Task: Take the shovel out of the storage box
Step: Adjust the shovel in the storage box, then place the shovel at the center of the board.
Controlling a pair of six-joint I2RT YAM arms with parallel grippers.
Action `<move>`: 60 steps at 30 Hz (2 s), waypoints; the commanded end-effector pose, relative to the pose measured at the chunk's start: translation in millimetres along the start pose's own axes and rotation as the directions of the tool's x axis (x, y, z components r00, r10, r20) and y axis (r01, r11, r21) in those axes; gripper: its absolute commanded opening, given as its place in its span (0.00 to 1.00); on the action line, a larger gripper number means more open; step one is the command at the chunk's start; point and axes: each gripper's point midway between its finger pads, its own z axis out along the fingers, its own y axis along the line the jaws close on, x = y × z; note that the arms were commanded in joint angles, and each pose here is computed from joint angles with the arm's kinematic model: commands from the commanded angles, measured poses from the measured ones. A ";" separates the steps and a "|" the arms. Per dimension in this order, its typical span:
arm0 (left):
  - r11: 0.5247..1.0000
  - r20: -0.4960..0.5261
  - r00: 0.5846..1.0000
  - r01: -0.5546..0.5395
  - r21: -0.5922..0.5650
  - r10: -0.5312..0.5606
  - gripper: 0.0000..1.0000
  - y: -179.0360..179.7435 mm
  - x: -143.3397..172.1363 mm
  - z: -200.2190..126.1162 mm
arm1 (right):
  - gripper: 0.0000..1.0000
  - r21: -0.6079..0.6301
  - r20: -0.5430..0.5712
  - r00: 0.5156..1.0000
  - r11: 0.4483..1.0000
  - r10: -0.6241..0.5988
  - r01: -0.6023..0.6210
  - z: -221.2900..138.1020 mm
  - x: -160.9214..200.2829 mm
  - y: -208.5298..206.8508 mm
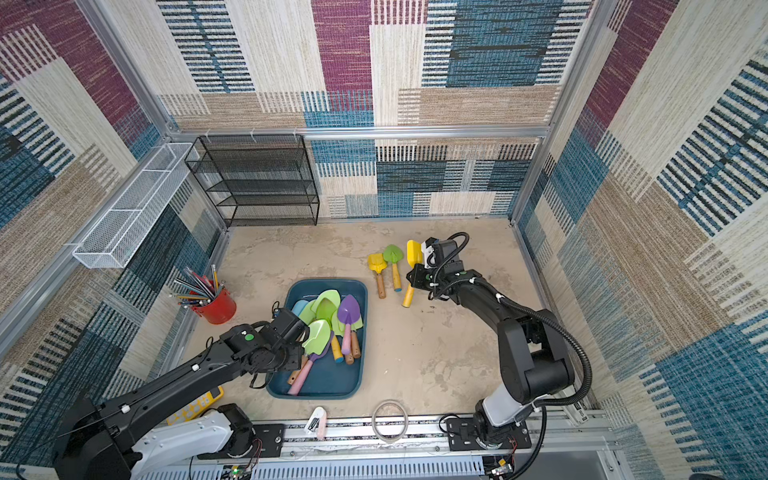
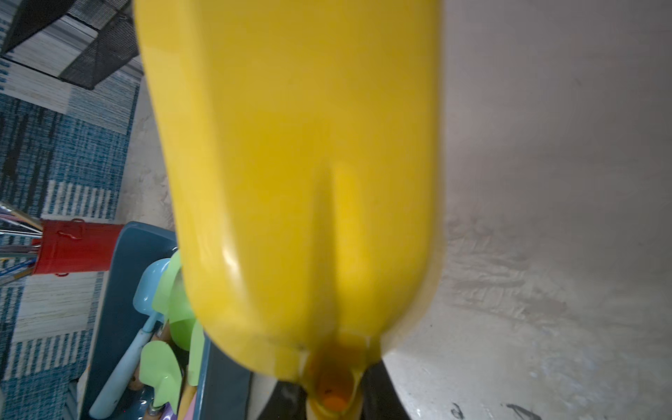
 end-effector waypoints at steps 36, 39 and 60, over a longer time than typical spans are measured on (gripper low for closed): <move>0.995 -0.154 0.983 -0.091 0.046 0.098 0.58 -38.2 29.1 45.8 | 0.16 0.323 0.015 0.997 0.944 -0.070 0.061 50.0 -30.9 -62.3; 0.994 -0.161 0.982 -0.097 0.047 0.103 0.58 -41.1 28.8 48.0 | 0.17 0.340 0.015 0.997 0.938 -0.072 0.063 56.4 -35.5 -66.1; 0.994 -0.177 0.980 -0.084 0.074 0.096 0.61 -37.0 39.9 45.8 | 0.20 0.393 -0.048 0.996 0.915 -0.077 0.089 101.2 -36.6 -85.4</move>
